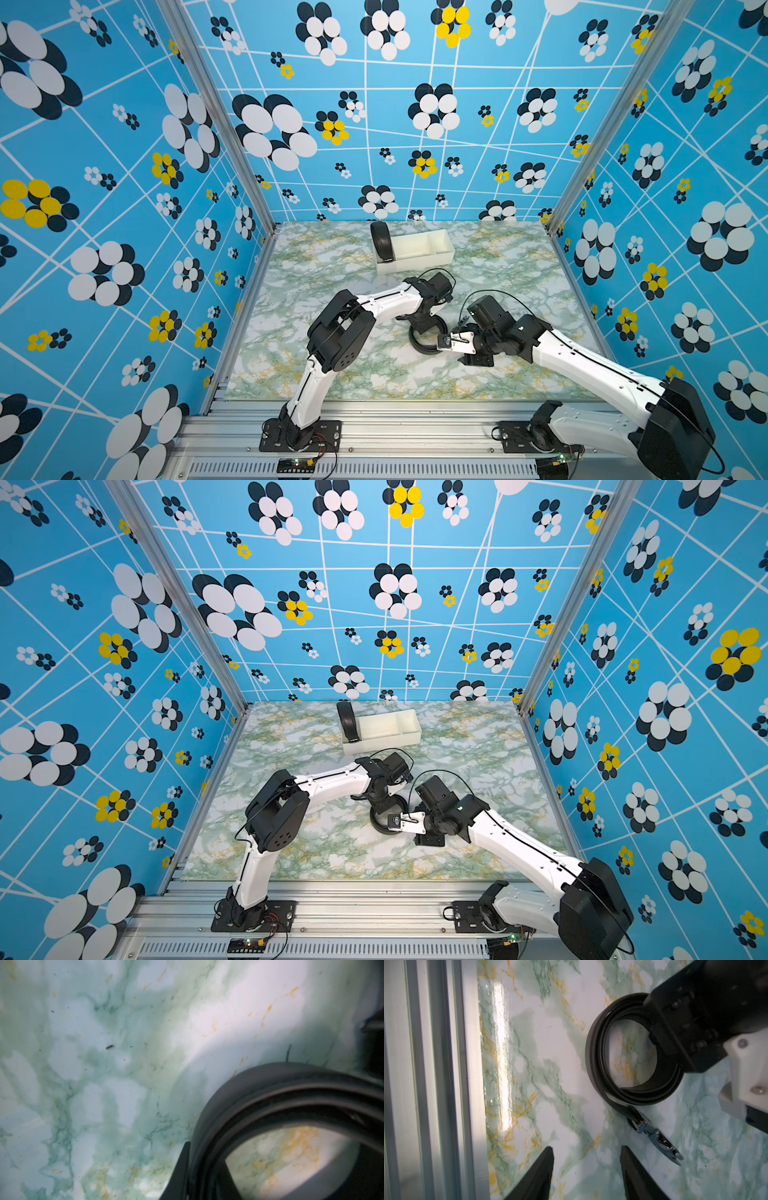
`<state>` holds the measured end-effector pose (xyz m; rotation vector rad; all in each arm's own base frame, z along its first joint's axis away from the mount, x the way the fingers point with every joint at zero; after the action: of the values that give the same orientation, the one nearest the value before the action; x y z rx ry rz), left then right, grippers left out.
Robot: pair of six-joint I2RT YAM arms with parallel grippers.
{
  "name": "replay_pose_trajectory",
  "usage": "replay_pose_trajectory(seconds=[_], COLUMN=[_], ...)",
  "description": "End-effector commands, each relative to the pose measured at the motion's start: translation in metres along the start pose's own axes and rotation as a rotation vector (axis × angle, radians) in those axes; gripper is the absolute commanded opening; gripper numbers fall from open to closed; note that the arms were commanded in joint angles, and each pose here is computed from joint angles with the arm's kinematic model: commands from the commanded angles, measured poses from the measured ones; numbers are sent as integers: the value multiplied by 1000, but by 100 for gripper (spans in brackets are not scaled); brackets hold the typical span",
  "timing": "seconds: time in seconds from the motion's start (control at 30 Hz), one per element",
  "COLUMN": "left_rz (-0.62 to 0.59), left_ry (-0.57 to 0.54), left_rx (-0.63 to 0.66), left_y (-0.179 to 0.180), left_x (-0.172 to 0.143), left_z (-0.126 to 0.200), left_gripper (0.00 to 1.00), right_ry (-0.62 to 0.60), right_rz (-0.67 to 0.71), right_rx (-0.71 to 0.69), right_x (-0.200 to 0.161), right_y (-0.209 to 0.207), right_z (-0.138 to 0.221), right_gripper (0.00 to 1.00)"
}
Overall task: Place the belts into the storage roll
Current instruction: Roll the belt at the center of the board.
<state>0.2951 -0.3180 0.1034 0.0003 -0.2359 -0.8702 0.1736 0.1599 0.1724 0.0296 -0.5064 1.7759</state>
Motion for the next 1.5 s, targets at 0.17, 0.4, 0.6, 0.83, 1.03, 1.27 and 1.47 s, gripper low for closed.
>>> replay_pose_trajectory(seconds=[0.17,0.4,0.6,0.83,1.03,1.27,1.47], left_rz=[-105,-182,-222,-242,-262,-275,-275], left_ry=[212,230,244,260,268,281,277], left_rx=[-57,-73,-73,-78,-80,-72,-77], left_y=[-22,-31,-37,-38,-40,-40,-40], left_x=[-37,-39,-40,-42,-43,-45,-42], left_z=[-56,-55,-56,-60,-61,-62,-63], left_gripper=[0,0,0,0,0,0,0], right_ry=[43,57,38,31,26,12,8], right_rz=[211,300,341,333,306,266,260], right_rx=[-94,-48,37,77,86,84,127], right_x=[15,23,24,19,21,32,33], right_y=[-28,-43,-37,-27,-29,-39,-21], right_z=[-23,-41,-47,-53,-55,-20,-19], right_gripper=[56,56,56,57,57,57,58])
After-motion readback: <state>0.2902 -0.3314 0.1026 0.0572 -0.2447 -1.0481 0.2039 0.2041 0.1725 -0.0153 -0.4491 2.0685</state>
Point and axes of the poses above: each gripper's point midway between its finger pads, its own z axis back along the fingers, its own y axis along the line the jaws close on, x = y × z, the point moved 9 cm from there along z, back along the fingers, and after that the axes turned 8 degrees about z, right-handed, at the moved point
